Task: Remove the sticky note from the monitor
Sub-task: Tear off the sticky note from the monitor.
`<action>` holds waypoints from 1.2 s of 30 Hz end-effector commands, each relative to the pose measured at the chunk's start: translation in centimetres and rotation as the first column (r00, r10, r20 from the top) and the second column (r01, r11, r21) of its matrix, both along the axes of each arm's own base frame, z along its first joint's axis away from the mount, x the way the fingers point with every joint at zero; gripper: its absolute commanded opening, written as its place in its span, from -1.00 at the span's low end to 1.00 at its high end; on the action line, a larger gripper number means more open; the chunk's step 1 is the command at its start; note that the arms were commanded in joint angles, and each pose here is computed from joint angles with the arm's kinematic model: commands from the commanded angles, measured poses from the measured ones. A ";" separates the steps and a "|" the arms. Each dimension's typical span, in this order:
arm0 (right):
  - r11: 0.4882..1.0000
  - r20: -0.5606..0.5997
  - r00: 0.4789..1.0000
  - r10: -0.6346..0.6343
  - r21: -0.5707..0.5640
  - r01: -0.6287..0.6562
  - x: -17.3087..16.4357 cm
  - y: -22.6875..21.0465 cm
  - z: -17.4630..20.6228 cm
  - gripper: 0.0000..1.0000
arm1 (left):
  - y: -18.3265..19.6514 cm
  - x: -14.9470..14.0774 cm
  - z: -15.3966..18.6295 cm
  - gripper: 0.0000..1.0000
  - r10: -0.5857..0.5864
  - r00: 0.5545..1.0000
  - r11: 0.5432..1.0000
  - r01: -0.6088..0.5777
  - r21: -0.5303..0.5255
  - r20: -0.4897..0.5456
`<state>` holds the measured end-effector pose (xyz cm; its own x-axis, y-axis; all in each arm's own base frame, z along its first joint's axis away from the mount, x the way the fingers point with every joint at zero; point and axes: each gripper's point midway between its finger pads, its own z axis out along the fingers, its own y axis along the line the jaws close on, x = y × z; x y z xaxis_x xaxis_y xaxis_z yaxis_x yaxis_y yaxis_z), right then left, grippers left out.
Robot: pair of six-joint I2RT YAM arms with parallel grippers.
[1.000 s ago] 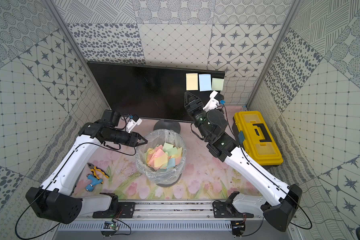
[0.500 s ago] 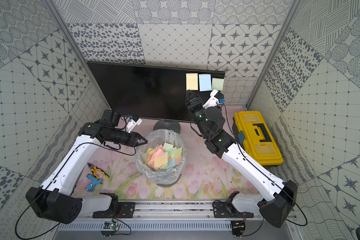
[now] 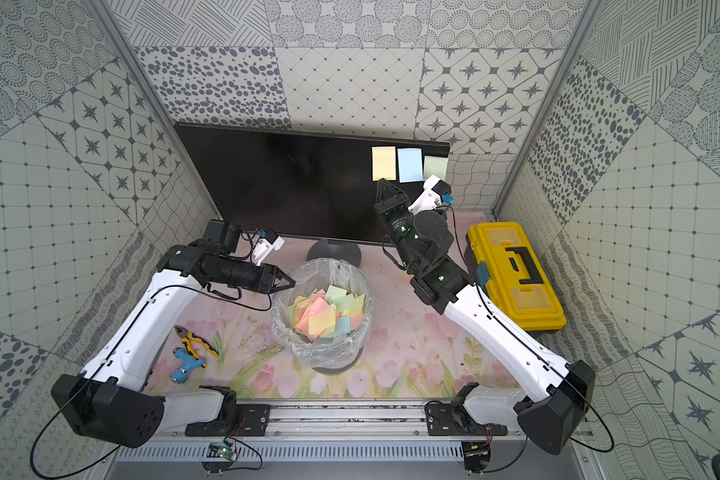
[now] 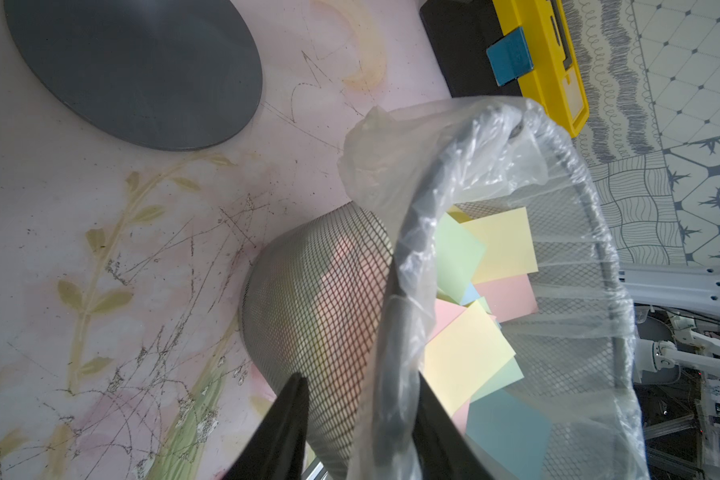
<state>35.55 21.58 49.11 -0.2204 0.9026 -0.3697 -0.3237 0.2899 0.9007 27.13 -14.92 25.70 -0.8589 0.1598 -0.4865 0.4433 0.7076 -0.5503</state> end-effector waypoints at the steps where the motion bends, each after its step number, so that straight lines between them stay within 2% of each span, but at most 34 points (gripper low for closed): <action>1: 0.999 0.055 0.998 0.003 0.043 -0.006 -0.2 -0.1 2.3 -0.92 | -0.1 -0.4 0.3 -0.16 -0.012 1.000 1.000 0.012 -0.011 -0.005; 3: 0.999 0.059 0.998 0.007 0.048 -0.010 -0.2 -0.1 2.5 -0.99 | -0.1 -0.4 0.3 -0.16 -0.013 1.000 1.000 0.013 -0.011 -0.004; 14: 0.999 0.060 0.998 0.015 0.046 -0.018 -0.1 0.2 2.6 -1.00 | -0.2 -0.4 0.3 -0.16 -0.014 1.000 1.000 0.014 -0.014 -0.007; 15: 0.999 0.057 0.998 0.014 0.041 -0.016 -0.1 0.2 2.5 -0.90 | -0.2 -0.4 0.3 -0.16 -0.014 1.000 1.000 0.014 -0.014 -0.005; 17: 0.999 0.047 0.999 0.012 0.043 -0.014 0.0 0.1 2.1 -0.37 | -0.2 -0.4 0.2 -0.17 -0.014 1.000 1.000 0.014 -0.012 -0.006; 18: 0.999 0.041 0.999 0.011 0.046 -0.013 0.0 0.1 1.9 -0.19 | -0.1 -0.4 0.3 -0.16 -0.013 1.000 1.000 0.013 -0.013 -0.005; 20: 0.999 0.030 0.999 0.016 0.046 -0.017 0.0 0.2 1.3 -0.01 | -0.2 -0.4 0.2 -0.16 -0.014 1.000 1.000 0.014 -0.011 -0.006; 24: 0.999 0.012 1.000 0.026 0.040 -0.026 0.1 0.3 0.4 0.09 | -0.1 -0.4 0.1 -0.16 -0.012 1.000 1.000 0.012 -0.008 -0.009; 36: 0.998 0.005 0.999 0.036 0.059 -0.036 2.3 0.5 0.5 0.06 | -0.1 -0.2 -0.3 -0.16 -0.012 1.000 1.000 0.012 -0.003 -0.015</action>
<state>37.51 21.55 48.32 -0.2416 0.9132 -0.3281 -0.3012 0.2509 0.9200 27.16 -14.93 25.65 -0.8599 0.1600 -0.4848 0.4423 0.7077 -0.5509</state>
